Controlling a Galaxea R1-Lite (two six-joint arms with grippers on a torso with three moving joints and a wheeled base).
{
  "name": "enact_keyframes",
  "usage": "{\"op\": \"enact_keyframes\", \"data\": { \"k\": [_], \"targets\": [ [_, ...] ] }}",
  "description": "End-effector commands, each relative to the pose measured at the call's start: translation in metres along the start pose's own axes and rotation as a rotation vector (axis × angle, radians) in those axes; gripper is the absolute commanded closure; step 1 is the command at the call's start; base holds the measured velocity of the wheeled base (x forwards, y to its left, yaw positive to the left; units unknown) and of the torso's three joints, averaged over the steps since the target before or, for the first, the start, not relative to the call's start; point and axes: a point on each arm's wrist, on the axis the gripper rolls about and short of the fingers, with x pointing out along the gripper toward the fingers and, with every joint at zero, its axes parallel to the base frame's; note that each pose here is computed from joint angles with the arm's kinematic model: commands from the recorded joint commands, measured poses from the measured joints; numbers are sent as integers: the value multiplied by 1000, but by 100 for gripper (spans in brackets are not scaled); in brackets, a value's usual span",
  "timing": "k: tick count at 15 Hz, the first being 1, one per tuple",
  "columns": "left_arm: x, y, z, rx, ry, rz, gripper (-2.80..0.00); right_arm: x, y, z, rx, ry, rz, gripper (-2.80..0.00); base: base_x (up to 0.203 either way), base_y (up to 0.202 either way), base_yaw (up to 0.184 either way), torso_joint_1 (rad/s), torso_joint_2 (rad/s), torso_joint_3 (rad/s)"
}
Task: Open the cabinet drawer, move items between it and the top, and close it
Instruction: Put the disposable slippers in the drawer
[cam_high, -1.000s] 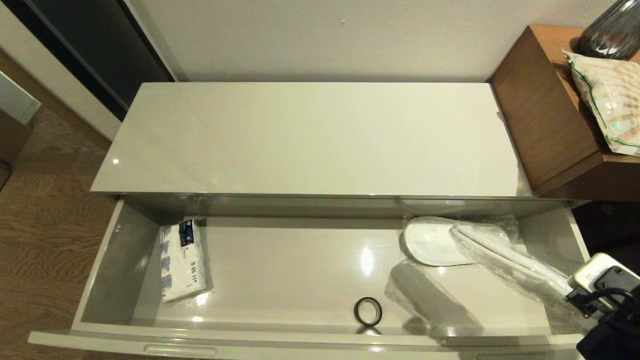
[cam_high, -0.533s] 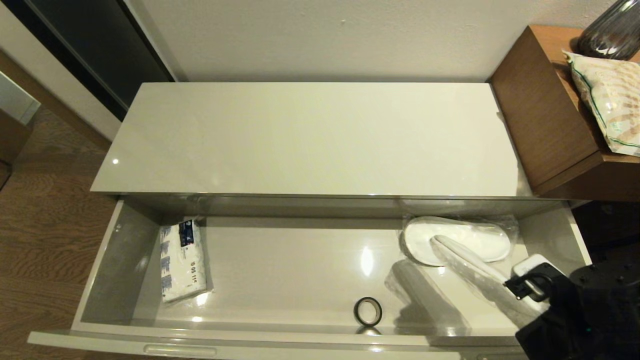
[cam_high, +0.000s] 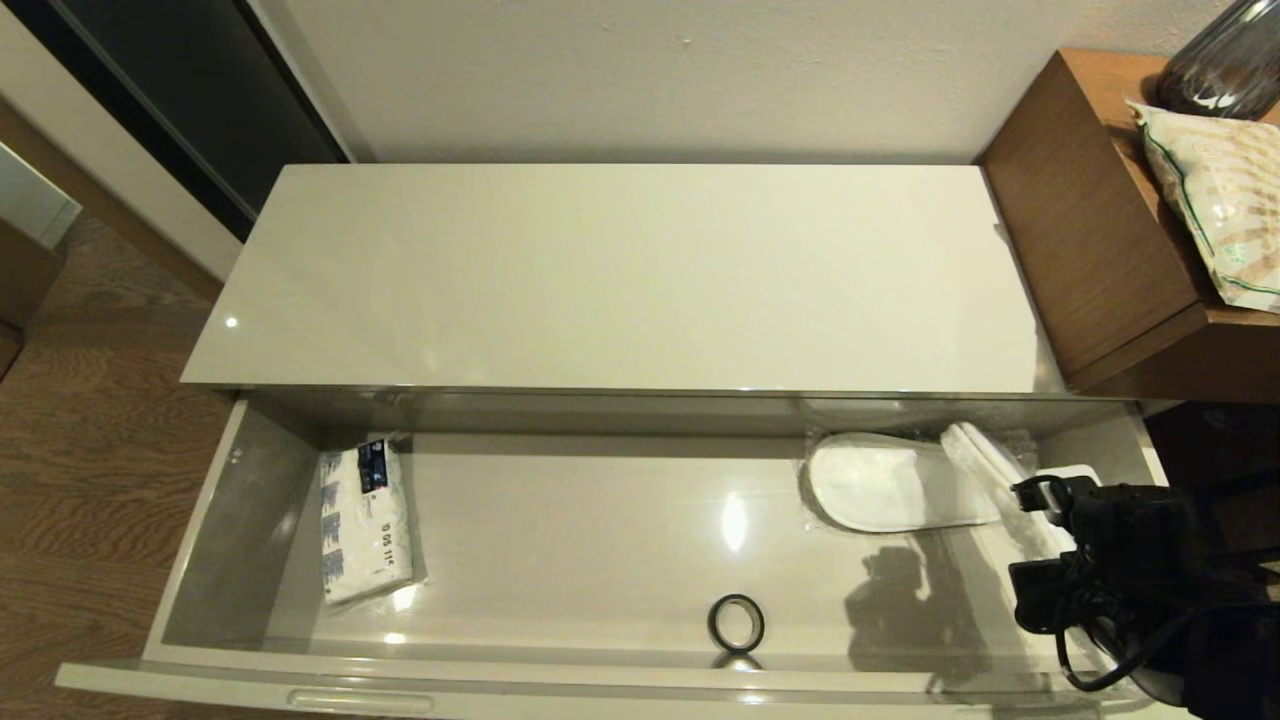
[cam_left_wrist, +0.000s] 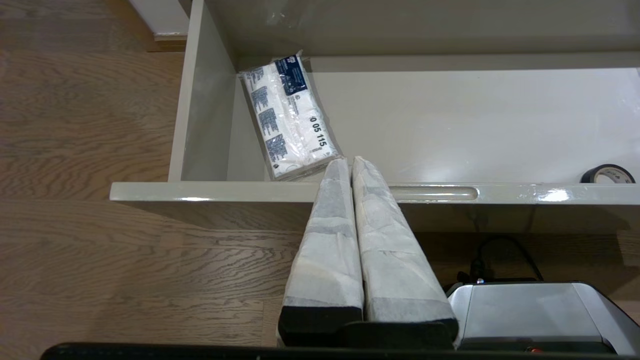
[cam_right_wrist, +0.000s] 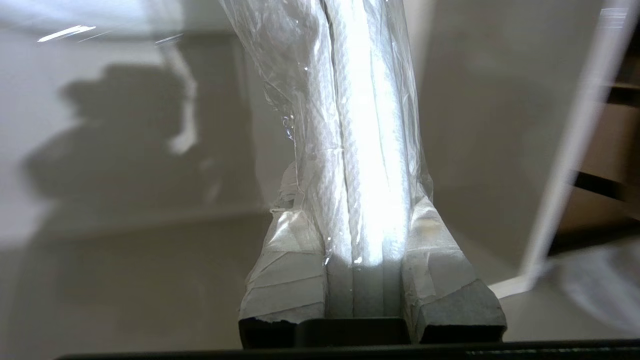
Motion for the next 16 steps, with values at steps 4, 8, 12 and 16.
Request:
{"op": "enact_keyframes", "data": {
  "k": [4,8,12,16],
  "targets": [
    [0,0,0,0,2,0,0,39,1,-29,-52,69,-111,0,0,0,0,0,0,0],
    [0,0,0,0,2,0,0,57,40,-63,-115,109,-37,0,0,0,0,0,0,0],
    [0,0,0,0,3,0,0,40,85,-73,-120,52,88,0,0,0,0,0,0,0],
    [0,0,0,0,2,0,0,14,96,-70,-133,11,161,0,0,0,0,0,0,0]
  ]
}}
